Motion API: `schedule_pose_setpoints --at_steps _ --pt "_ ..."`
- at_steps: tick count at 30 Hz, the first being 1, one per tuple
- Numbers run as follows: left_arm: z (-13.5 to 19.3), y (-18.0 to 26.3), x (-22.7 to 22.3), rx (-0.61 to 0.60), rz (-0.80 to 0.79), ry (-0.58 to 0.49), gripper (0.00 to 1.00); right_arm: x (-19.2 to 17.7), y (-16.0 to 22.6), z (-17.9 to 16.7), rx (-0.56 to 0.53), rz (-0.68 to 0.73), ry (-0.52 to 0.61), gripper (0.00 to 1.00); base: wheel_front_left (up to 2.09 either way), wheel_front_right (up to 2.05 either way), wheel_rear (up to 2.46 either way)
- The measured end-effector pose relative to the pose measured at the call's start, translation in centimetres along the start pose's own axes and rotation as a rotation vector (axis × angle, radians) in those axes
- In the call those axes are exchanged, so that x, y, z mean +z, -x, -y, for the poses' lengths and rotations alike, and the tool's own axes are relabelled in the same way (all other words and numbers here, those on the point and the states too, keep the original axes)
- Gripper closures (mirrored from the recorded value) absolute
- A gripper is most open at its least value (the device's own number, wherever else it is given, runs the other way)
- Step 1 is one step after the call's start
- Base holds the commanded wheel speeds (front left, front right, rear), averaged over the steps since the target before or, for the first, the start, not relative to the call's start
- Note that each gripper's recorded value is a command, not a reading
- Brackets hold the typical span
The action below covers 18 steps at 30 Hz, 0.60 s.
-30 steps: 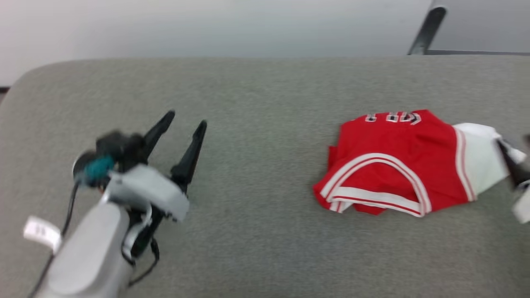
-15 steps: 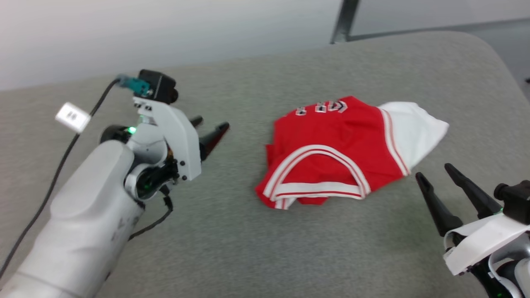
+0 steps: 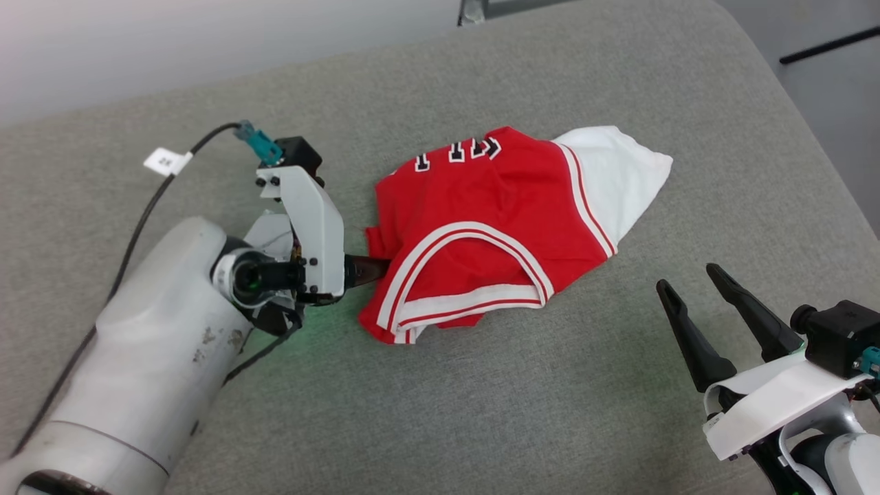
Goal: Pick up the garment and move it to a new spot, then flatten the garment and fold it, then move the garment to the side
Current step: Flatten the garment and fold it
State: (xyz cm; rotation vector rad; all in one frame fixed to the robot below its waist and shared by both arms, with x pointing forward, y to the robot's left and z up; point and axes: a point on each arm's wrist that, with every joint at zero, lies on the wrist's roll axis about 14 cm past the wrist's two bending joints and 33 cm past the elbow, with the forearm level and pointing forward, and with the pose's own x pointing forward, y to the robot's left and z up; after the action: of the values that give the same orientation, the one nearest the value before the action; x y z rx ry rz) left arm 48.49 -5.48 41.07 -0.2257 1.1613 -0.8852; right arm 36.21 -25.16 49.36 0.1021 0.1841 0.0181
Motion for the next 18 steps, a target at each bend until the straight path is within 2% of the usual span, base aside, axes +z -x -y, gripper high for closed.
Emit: schedule_pose_setpoints --at_steps 7,14,15,17,18 --pt "0.8 -1.7 -0.1 -0.052 -0.032 0.012 0.0 -0.8 -0.3 0.1 -0.013 -0.022 -0.013 0.0 0.0 0.0 0.0" --pt "0.4 -3.2 -0.1 -0.034 -0.03 0.01 0.0 -1.0 -0.8 -0.4 0.001 -0.03 -0.013 0.0 0.0 0.0 0.0" --pt "0.5 -3.4 -0.1 -0.035 -0.03 0.01 0.16 -1.0 -0.8 -0.4 0.0 -0.032 -0.012 0.0 0.0 0.0 0.0" --pt "0.4 -3.6 -0.1 -0.033 -0.029 0.013 0.61 -1.1 -0.7 -0.3 -0.003 -0.033 -0.013 0.0 0.0 0.0 0.0" --pt "0.4 -3.7 -0.1 -0.033 -0.026 0.013 1.0 -1.0 -0.7 -0.2 -0.004 -0.033 -0.012 0.0 0.0 0.0 0.0"
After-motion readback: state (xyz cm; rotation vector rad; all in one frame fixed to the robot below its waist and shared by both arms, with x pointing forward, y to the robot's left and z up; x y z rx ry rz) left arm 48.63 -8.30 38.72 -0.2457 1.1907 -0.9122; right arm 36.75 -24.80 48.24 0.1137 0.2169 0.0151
